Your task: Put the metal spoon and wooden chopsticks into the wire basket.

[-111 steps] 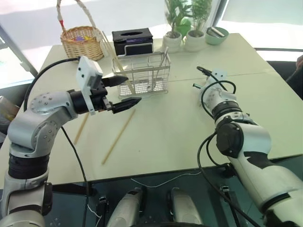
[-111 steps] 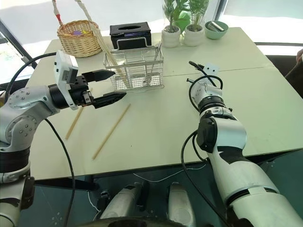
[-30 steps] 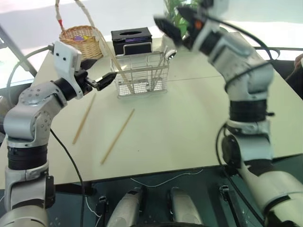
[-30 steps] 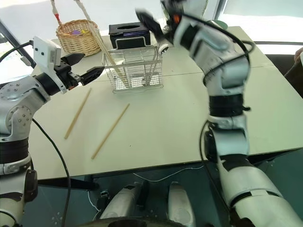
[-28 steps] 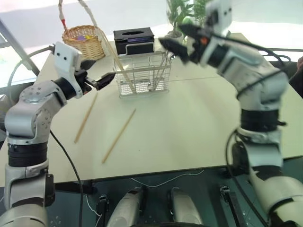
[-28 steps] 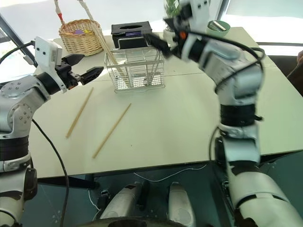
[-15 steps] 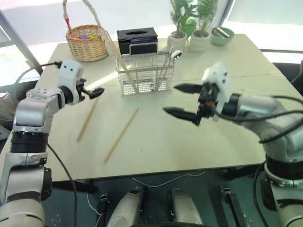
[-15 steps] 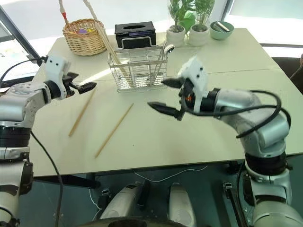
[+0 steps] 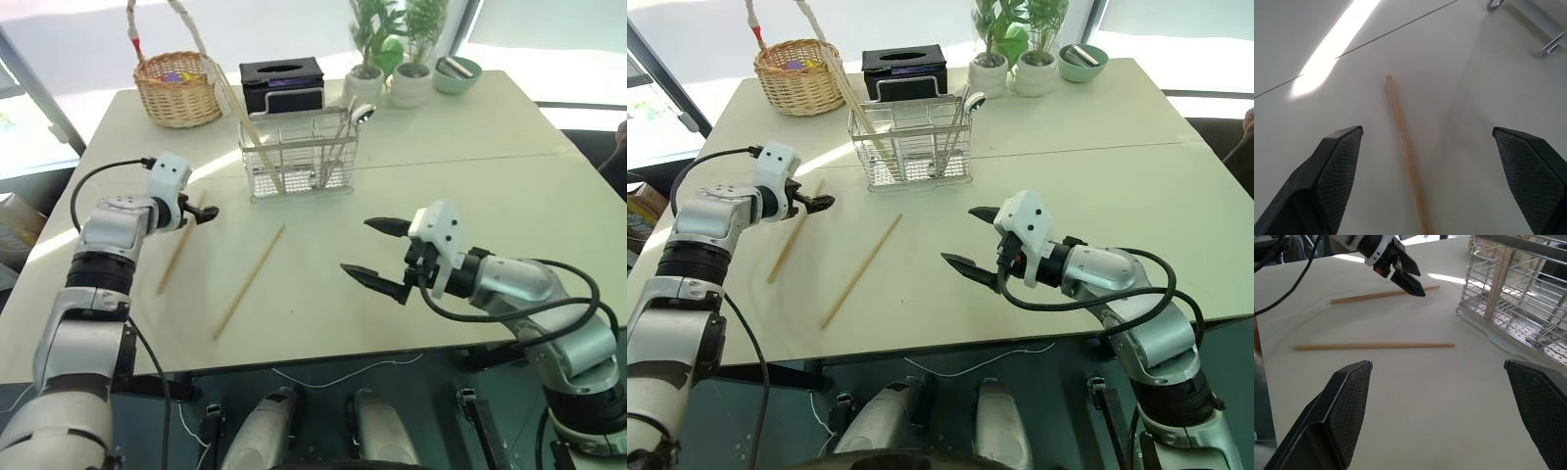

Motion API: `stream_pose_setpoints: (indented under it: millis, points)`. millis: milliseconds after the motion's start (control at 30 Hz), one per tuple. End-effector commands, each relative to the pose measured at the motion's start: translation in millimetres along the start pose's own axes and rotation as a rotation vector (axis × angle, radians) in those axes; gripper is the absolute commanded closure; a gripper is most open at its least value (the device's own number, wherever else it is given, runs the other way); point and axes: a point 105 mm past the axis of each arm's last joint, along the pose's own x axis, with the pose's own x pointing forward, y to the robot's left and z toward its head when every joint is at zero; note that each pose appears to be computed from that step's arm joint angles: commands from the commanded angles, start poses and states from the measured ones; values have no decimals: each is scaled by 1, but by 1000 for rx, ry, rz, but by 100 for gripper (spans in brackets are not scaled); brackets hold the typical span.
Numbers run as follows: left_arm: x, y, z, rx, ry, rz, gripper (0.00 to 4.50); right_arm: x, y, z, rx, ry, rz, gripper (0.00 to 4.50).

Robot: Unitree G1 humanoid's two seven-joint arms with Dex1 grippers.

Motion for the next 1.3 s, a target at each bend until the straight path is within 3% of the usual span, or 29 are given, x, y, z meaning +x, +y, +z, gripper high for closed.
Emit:
stream_pose_setpoints:
  millis: [33, 400, 533, 800, 867, 1133, 1267, 1300]
  points:
    - [0, 7, 3, 3, 32, 24, 0, -3, -1, 10, -22, -47, -26, 4]
    - [18, -10, -19, -15, 190, -9, 0, -3, 5, 4, -6, -46, -38, 4]
    - [19, -10, -19, -28, 186, -1, 0, -3, 3, 5, -7, -47, -54, 4]
    - [19, -9, -15, -55, 168, 9, 377, -2, -2, 7, -7, -55, -66, 0]
    - [19, -8, -15, -71, 166, 10, 444, -2, -2, 8, -9, -55, -60, 0]
    - [14, 5, -11, -117, 134, 76, 444, -5, -4, 8, -9, -48, -52, 0]
    - [4, 29, 18, -146, -49, 191, 444, -7, -7, 5, -7, -41, -59, 0]
    - [-1, 34, 37, -137, -160, 213, 444, -7, -7, 5, -7, -39, -61, 0]
